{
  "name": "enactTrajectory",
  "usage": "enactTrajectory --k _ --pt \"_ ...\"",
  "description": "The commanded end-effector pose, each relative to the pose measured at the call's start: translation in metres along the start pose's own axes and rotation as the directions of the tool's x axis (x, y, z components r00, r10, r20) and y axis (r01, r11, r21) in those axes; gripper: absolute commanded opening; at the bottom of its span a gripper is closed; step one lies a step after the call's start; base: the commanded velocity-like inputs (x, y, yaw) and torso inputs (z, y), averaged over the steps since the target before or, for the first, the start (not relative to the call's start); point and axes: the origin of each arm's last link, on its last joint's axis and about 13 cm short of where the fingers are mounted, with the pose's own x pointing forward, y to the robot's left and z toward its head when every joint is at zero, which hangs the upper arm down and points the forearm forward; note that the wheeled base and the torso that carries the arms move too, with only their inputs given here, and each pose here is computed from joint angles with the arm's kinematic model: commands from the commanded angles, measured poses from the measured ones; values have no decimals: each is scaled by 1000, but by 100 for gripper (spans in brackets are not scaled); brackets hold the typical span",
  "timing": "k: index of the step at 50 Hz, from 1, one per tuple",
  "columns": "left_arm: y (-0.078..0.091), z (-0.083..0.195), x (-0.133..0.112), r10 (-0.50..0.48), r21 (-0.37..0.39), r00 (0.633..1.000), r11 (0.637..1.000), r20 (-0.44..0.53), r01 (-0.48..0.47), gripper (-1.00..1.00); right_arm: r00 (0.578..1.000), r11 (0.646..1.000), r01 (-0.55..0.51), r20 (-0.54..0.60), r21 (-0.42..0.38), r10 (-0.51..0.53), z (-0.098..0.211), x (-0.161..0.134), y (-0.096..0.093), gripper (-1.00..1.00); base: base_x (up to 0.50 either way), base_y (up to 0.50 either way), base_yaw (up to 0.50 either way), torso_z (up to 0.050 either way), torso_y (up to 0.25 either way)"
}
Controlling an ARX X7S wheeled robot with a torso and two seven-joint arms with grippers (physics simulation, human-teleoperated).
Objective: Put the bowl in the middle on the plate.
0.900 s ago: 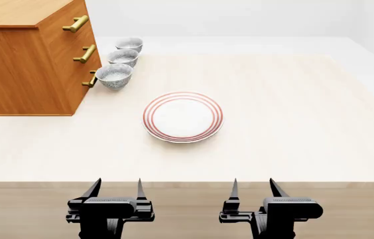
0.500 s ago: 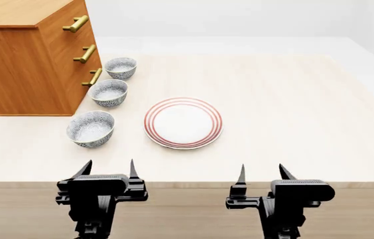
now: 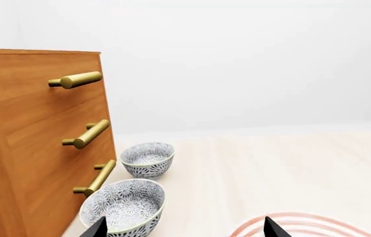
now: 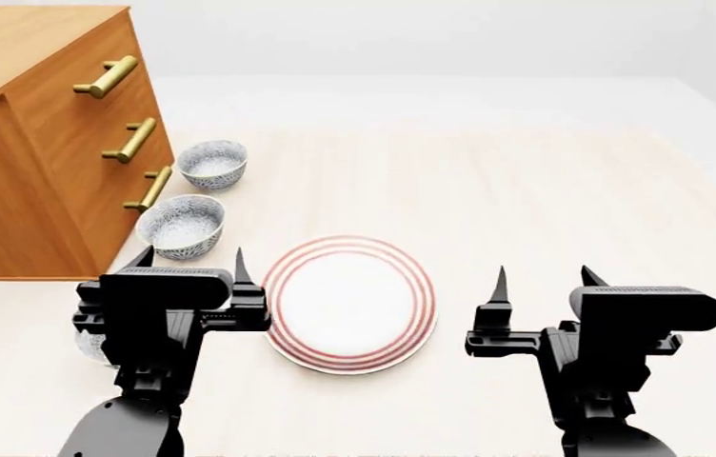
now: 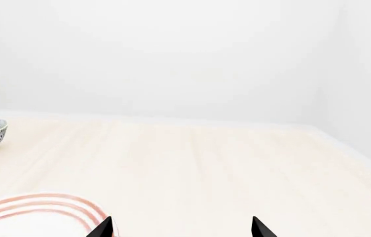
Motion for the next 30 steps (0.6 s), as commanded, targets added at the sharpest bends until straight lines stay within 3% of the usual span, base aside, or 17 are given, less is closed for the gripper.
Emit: enactTrajectory --k 1,25,30 --pt "2 2 2 10 9 1000 1000 -3 -10 100 1000 1000 0 -4 1 0 3 -2 -2 100 500 0 0 0 0" --pt "2 0 4 18 14 1000 1000 -4 -18 100 1000 1000 -3 -22 13 3 -3 0 -2 100 500 0 0 0 1" --pt "1 -1 4 17 17 1000 1000 -9 -17 100 1000 1000 -1 -19 24 1 -3 0 -2 100 130 0 0 0 2"
